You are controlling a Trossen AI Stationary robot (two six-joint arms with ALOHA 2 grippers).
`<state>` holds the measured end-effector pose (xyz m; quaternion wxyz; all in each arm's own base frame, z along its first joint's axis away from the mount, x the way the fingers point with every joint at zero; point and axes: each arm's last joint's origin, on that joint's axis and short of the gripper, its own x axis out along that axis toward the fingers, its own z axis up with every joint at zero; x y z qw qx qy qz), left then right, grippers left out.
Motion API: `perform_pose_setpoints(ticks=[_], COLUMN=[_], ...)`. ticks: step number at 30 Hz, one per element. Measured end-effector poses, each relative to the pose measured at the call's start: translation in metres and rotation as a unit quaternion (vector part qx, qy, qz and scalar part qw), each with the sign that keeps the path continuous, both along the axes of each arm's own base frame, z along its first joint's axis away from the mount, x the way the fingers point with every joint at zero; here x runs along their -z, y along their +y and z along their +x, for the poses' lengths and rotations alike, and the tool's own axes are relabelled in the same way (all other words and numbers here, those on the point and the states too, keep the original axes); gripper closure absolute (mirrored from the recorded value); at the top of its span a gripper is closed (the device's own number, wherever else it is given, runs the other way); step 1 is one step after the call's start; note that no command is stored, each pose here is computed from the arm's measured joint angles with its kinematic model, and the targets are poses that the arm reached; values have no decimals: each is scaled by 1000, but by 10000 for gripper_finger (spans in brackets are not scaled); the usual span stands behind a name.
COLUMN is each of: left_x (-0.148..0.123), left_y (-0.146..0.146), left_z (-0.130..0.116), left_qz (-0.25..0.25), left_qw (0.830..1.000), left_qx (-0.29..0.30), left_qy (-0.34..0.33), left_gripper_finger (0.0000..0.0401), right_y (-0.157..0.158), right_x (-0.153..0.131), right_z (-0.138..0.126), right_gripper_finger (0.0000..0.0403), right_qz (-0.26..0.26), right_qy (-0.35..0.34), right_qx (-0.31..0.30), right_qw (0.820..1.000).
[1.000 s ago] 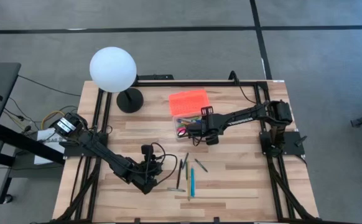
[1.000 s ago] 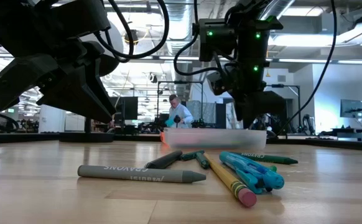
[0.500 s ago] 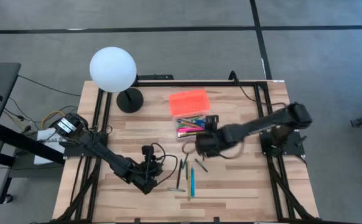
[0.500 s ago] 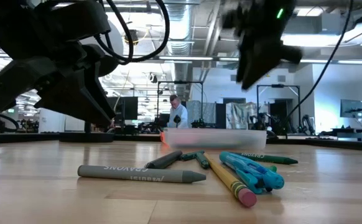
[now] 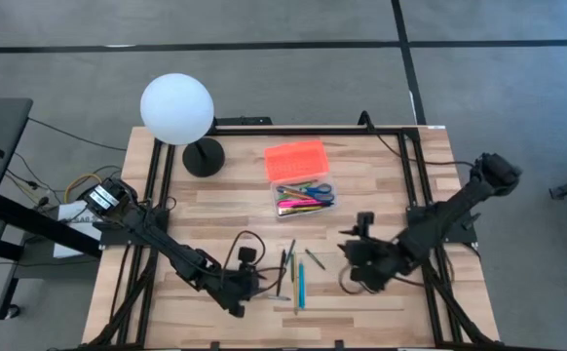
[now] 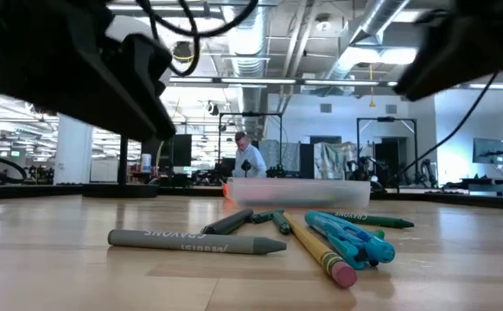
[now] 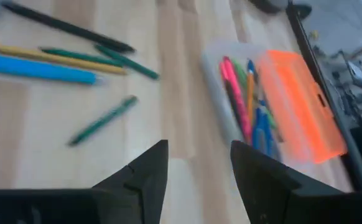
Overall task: Pick & place school supplies into a supply box
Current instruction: Put the gray crayon into the orange supply box
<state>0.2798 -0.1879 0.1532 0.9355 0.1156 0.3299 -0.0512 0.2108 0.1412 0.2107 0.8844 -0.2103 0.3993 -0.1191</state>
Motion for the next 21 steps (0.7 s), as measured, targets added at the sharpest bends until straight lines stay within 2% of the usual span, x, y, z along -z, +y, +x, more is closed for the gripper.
perform_pose_setpoints(ticks=[4, 8, 16, 21], left_x=[-4, -2, 40, 41], left_y=[-4, -5, -17, -16], left_z=[3, 5, 15, 18], left_qz=[-18, -37, -74, -81], left_qw=[999, 999, 997, 996], left_qx=[29, 19, 23, 20], left_qy=[-16, -22, -12, -19], left_gripper_finger=[283, 283, 283, 283], right_y=[13, 23, 36, 38], right_x=[20, 32, 33, 32], right_z=[-22, -35, -43, -46], right_gripper_finger=[235, 239, 239, 239], right_qz=[18, 29, 28, 32], right_qy=[-54, -99, -142, -144], right_qx=[-21, -43, -64, -71], right_qw=[998, 994, 987, 987])
